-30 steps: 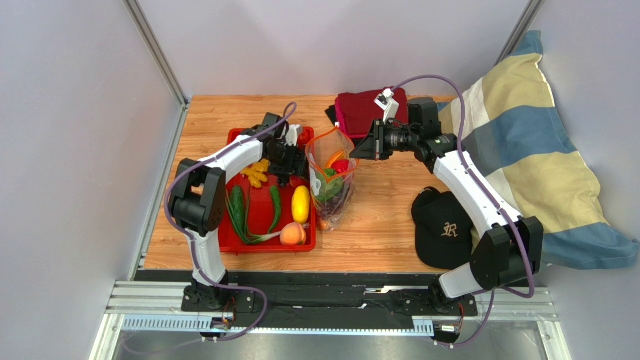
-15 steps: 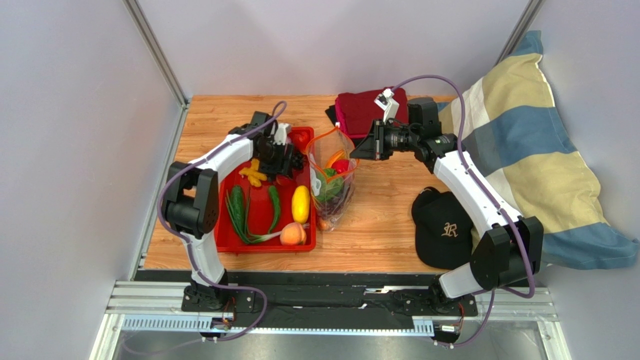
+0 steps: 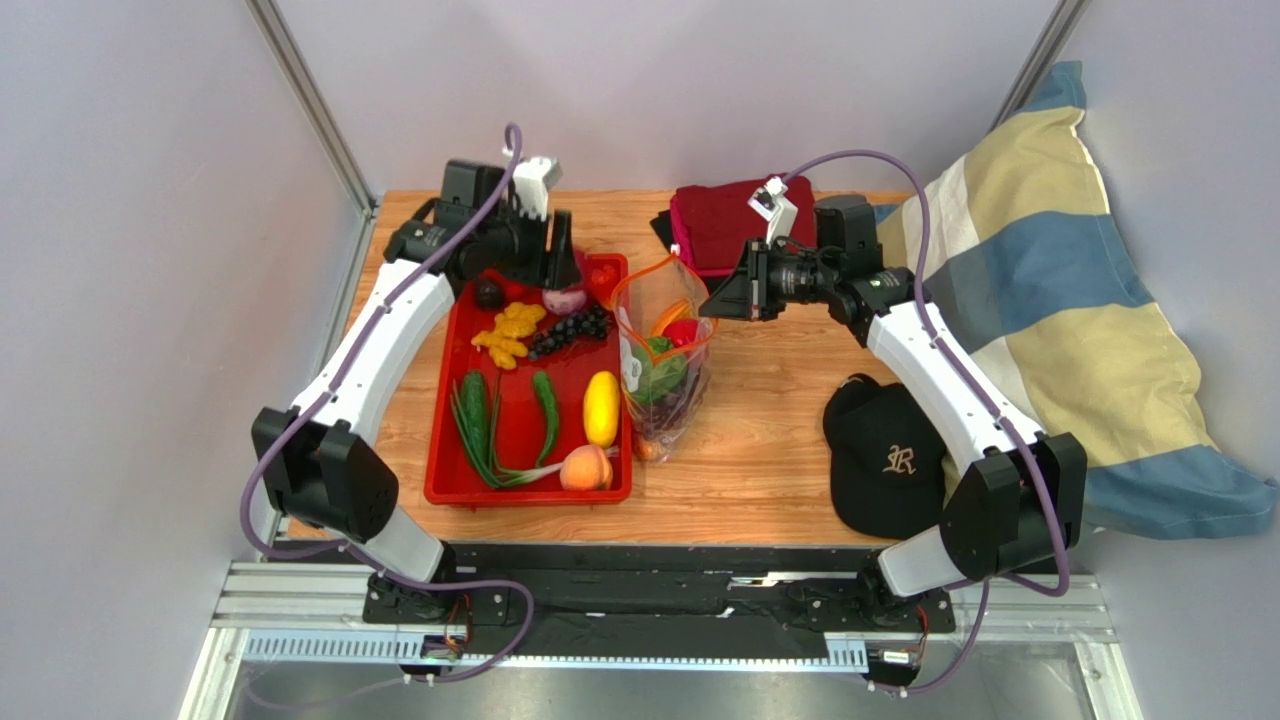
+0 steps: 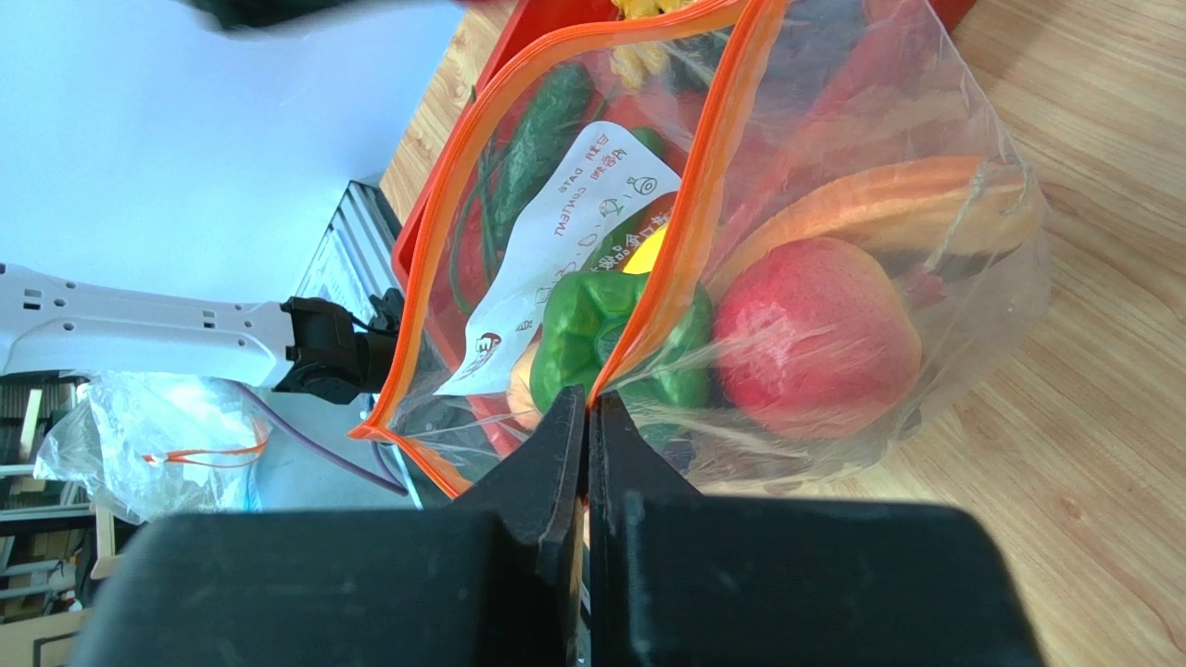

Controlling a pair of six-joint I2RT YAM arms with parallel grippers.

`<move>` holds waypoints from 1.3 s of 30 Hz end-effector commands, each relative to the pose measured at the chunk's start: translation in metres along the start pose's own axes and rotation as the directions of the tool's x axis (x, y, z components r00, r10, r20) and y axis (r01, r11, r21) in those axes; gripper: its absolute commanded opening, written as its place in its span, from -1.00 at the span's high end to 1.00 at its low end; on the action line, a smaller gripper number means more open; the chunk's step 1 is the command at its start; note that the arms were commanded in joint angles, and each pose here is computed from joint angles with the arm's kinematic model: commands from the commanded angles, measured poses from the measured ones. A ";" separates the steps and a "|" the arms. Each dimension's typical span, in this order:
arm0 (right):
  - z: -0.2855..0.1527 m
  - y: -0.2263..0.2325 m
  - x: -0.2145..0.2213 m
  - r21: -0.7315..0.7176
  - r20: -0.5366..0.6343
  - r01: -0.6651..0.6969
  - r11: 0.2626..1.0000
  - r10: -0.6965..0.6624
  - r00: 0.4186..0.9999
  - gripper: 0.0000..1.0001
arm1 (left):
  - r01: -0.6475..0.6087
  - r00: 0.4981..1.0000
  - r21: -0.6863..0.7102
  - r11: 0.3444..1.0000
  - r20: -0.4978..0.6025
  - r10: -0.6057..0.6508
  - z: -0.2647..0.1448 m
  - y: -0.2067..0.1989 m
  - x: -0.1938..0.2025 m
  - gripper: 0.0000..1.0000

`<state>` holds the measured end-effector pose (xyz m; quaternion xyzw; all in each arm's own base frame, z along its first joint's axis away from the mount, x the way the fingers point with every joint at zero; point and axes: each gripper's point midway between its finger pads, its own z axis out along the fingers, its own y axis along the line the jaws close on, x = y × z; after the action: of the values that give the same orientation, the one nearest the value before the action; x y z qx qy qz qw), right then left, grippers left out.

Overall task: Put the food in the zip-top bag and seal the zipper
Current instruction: Pick up the fake fruit from the bin, then place the fake fruit in the zipper food storage bag.

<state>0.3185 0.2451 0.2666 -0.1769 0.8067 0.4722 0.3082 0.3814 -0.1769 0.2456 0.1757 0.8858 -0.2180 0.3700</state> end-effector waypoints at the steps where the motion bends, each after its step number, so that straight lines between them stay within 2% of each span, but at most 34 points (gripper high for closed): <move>1: -0.004 0.023 -0.016 -0.055 0.048 0.078 0.995 -0.075 0.996 1.00 | -0.192 0.955 0.149 0.970 0.257 0.149 -0.056 -0.083 -0.078 -0.01; 4: -0.004 0.024 -0.017 -0.057 0.049 0.080 0.995 -0.077 0.996 1.00 | -0.219 0.956 0.212 0.952 0.243 0.166 -0.053 -0.117 -0.073 -0.03; 11: -0.006 0.028 -0.019 -0.055 0.053 0.085 0.995 -0.082 0.995 1.00 | -0.219 0.972 0.279 0.935 0.145 0.184 -0.011 -0.146 -0.046 -0.11; 14: -0.007 0.028 -0.018 -0.055 0.055 0.087 0.995 -0.084 0.995 1.00 | -0.214 0.976 0.267 0.940 0.103 0.193 0.006 -0.145 -0.037 -0.25; 15: -0.007 0.028 -0.018 -0.055 0.053 0.086 0.995 -0.083 0.995 1.00 | -0.205 0.978 0.265 0.942 0.091 0.187 0.009 -0.146 -0.035 -0.39; 17: -0.007 0.027 -0.018 -0.051 0.056 0.087 0.995 -0.084 0.995 1.00 | -0.192 0.981 0.256 0.948 0.054 0.184 0.015 -0.142 -0.028 -0.46; 20: -0.008 0.028 -0.018 -0.051 0.057 0.088 0.995 -0.085 0.995 1.00 | -0.186 0.982 0.223 0.957 0.027 0.184 0.015 -0.136 -0.027 -0.70; 21: -0.008 0.028 -0.018 -0.051 0.057 0.088 0.995 -0.085 0.995 1.00 | -0.187 0.982 0.220 0.957 0.034 0.184 0.012 -0.137 -0.031 -0.87; 23: -0.008 0.027 -0.018 -0.050 0.058 0.088 0.995 -0.085 0.995 1.00 | -0.189 0.982 0.209 0.959 0.059 0.181 0.005 -0.137 -0.037 -0.98; 28: -0.012 0.032 -0.019 -0.052 0.079 0.109 0.993 -0.105 0.991 1.00 | -0.185 0.980 0.178 0.966 0.110 0.167 -0.018 -0.132 -0.049 -0.98; 33: -0.019 0.038 -0.014 -0.061 0.104 0.144 0.988 -0.137 0.985 1.00 | -0.063 0.992 0.117 0.991 0.120 0.049 -0.020 -0.091 -0.063 -0.98; 35: -0.018 0.037 -0.009 -0.066 0.096 0.141 0.988 -0.135 0.986 1.00 | -0.033 0.997 0.119 0.992 0.070 0.024 -0.009 -0.083 -0.059 -0.98; 39: -0.014 0.030 0.002 -0.066 0.086 0.139 0.988 -0.133 0.987 1.00 | 0.057 0.998 0.240 0.969 -0.012 -0.056 0.012 -0.101 -0.051 -0.92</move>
<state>0.2981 0.2439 0.2749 -0.1928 0.7924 0.4768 0.3280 0.3824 -0.2494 0.3057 0.2049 0.8578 -0.2690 0.3870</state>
